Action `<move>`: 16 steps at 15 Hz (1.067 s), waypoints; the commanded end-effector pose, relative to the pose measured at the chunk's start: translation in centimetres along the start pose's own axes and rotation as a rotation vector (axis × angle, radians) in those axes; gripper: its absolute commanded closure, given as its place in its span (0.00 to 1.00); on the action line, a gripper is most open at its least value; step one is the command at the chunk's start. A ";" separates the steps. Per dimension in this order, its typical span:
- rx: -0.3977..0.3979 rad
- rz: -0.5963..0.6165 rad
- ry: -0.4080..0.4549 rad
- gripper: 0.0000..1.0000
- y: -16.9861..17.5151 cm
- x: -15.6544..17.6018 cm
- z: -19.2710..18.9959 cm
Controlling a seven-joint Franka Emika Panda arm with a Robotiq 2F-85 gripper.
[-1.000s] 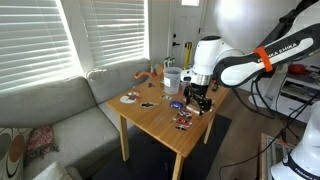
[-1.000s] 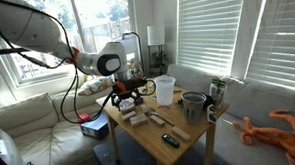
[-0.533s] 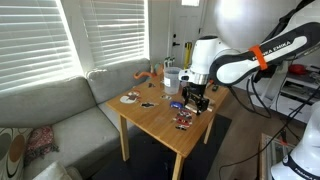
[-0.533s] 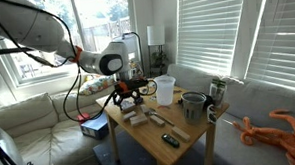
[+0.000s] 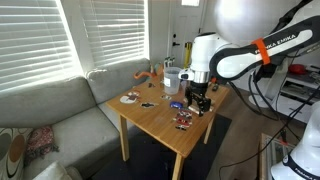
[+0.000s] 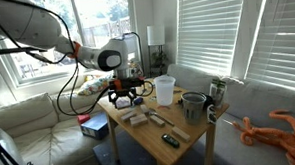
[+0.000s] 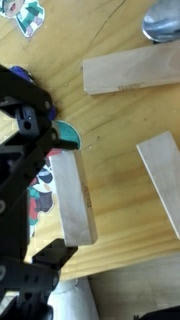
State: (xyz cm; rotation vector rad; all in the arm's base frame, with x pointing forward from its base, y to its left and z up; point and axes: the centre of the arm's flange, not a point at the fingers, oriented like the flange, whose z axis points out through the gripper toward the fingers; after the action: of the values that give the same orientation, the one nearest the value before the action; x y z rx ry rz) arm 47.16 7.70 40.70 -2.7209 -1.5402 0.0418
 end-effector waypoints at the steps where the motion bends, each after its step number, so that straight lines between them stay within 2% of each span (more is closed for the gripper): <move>1: 0.007 0.201 0.004 0.38 -1.1 0.3 -1.5; 4: -0.018 0.362 0.020 0.38 -0.9 0.3 -1.4; 16: -0.013 1.008 0.035 0.38 1.9 0.6 -0.6</move>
State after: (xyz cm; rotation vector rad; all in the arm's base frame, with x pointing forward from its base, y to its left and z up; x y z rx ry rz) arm 47.75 6.65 41.28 -3.1288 -0.2635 0.0168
